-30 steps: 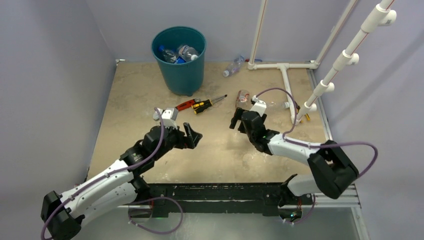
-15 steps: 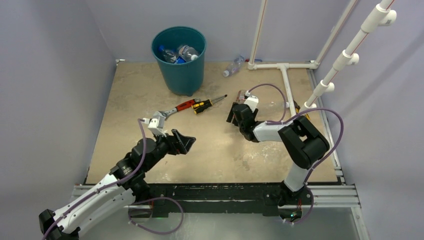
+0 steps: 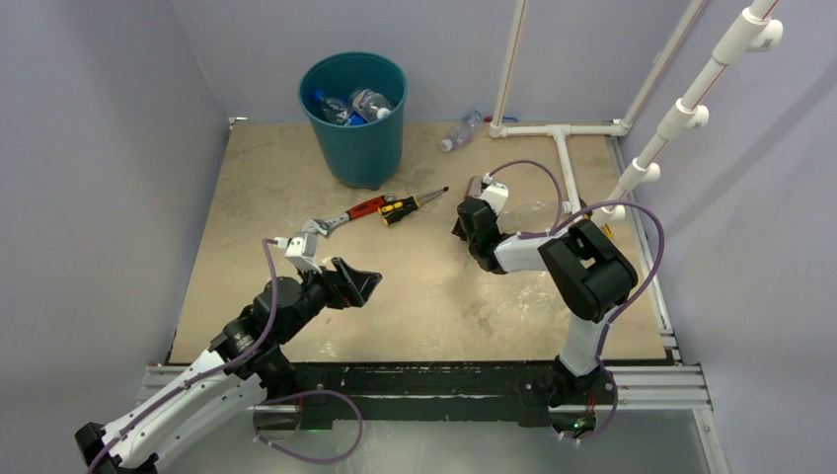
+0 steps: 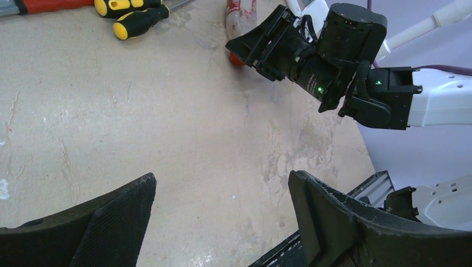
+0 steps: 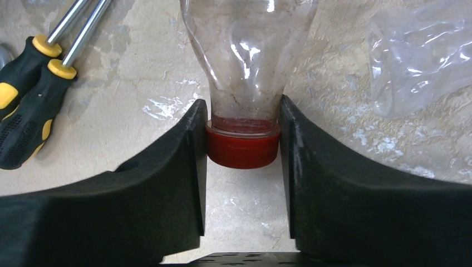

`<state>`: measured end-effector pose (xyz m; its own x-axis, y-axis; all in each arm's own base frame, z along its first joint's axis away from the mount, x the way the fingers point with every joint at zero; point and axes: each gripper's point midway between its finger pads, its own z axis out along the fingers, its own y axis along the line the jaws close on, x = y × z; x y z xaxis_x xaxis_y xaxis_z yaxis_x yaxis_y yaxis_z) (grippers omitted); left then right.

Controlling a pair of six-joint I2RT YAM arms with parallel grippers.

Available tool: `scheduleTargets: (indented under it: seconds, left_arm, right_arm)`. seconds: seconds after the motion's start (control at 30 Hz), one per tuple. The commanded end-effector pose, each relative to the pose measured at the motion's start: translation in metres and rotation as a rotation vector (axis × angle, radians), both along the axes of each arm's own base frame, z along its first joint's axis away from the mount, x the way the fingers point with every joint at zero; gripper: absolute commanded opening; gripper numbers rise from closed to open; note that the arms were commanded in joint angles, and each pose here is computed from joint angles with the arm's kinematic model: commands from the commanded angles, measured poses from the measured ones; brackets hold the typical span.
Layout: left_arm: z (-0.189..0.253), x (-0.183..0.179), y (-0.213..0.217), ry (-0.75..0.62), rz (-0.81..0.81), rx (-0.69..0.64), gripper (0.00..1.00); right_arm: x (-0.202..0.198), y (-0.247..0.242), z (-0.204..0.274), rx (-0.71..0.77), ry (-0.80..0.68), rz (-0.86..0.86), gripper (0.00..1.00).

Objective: Put the plastic bottles in the bin
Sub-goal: Pick up the plastic bottle at the center of the board.

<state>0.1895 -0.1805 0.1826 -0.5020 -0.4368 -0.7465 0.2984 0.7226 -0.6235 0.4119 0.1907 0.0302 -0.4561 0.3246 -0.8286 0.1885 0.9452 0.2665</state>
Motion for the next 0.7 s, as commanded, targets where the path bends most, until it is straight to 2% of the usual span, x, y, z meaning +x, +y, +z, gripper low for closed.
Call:
scheduleTargets:
  seconds: [0.0,0.1,0.2,0.3,0.37,0.5,0.67]
  left_arm:
    - [0.008,0.000,0.001,0.003,0.014,-0.018,0.88]
    - [0.014,0.001,0.003,-0.005,0.022,-0.020,0.88]
    - [0.026,0.002,0.004,-0.028,0.026,-0.022,0.88]
    - [0.042,0.006,0.002,-0.065,0.022,-0.020,0.89]
    - [0.057,0.009,-0.003,-0.104,0.007,-0.020,0.91]
    - [0.090,0.013,-0.027,-0.195,-0.083,-0.066,0.94]
    - [0.127,0.007,-0.066,-0.306,-0.257,-0.188,0.97]
  right_arm:
    - [0.002,-0.002,0.014,0.005,-0.049,0.004,0.33]
    - [-0.015,0.001,0.036,0.046,-0.088,0.052,0.25]
    - [-0.050,0.012,0.068,0.110,-0.137,0.196,0.21]
    - [-0.096,0.037,0.105,0.160,-0.232,0.448,0.21]
    - [-0.142,0.063,0.132,0.216,-0.311,0.688,0.21]
    - [-0.219,0.082,0.176,0.339,-0.447,1.020,0.17]
    - [-0.269,0.075,0.201,0.422,-0.530,1.187,0.09]
